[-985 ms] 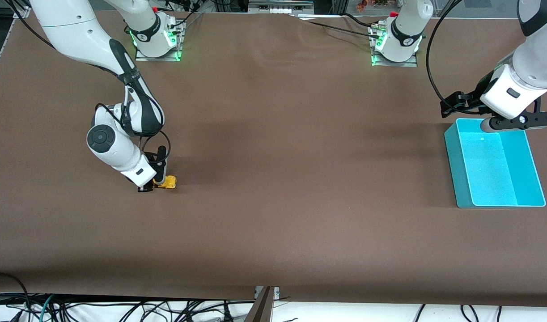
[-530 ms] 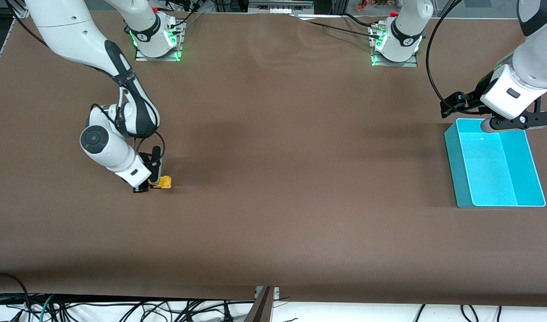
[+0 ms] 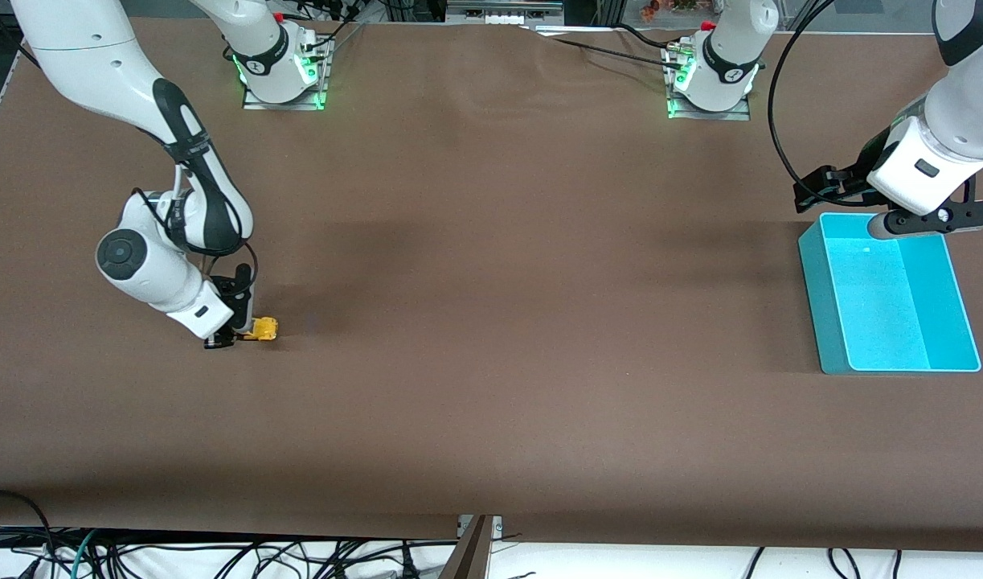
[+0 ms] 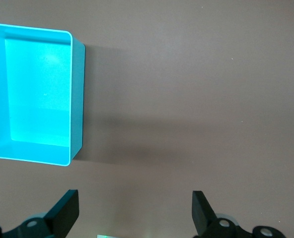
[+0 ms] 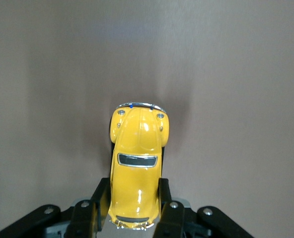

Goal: Wind and store yellow beetle car

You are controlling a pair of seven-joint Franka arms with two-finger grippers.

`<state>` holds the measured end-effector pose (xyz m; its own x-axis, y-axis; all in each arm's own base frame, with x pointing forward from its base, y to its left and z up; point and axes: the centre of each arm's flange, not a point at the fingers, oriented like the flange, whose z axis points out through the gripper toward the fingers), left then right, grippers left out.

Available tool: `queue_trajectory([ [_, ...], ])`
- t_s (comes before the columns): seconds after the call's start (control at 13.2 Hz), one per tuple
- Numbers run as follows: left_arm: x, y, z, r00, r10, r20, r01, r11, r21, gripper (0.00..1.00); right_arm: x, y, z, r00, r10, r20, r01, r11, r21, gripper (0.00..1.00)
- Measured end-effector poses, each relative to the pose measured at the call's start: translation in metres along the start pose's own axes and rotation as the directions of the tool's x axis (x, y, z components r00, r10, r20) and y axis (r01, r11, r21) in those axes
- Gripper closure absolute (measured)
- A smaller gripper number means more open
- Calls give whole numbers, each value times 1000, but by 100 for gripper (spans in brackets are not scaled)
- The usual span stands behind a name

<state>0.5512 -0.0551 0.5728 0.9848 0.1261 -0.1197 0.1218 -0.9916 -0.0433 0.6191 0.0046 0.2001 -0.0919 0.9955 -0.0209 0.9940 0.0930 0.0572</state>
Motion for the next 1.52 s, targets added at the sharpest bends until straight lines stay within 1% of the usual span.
queue_trajectory([
  [0.15,0,-2,0,1000,-3,0,3,1000,0,0,-17,-2,0,1000,-14,-19,14,1000,-2,57],
  [0.38,1,-6,-1,1000,-11,-2,11,1000,-2,0,-43,-5,1,999,-35,-26,34,999,-6,57],
  [0.61,2,-5,-1,1000,-10,-5,10,1000,-2,0,-46,-6,1,999,-38,-26,38,999,-7,57],
  [0.76,2,-5,-1,1000,-10,-6,10,1000,-3,0,-46,-8,9,999,-25,-36,26,1000,4,42],
  [0.83,2,-5,-1,1000,-10,-7,10,1000,-3,0,-45,-8,13,999,-22,-43,22,1000,5,31],
  [0.91,2,-5,-1,1000,-10,-7,10,1000,-3,0,-40,-4,14,998,-24,-50,24,1000,-3,22],
  [0.98,2,-5,-1,1000,-10,-7,10,1000,-3,0,-34,2,9,998,-31,-56,30,999,-17,11],
  [1.06,2,-5,-2,1000,-10,-7,10,1000,-3,0,-29,10,1,997,-39,-61,37,999,-32,2],
  [1.14,2,-5,-2,1000,-10,-8,10,1000,-3,0,-25,19,-7,997,-47,-67,44,998,-35,0],
  [1.29,1,-5,-2,1000,-9,-6,9,1000,-3,0,-21,36,-28,995,-57,-80,55,998,-28,0],
  [1.52,0,0,-2,1000,0,-3,0,1000,-1,0,-15,58,-57,994,-53,-95,48,998,-45,0],
])
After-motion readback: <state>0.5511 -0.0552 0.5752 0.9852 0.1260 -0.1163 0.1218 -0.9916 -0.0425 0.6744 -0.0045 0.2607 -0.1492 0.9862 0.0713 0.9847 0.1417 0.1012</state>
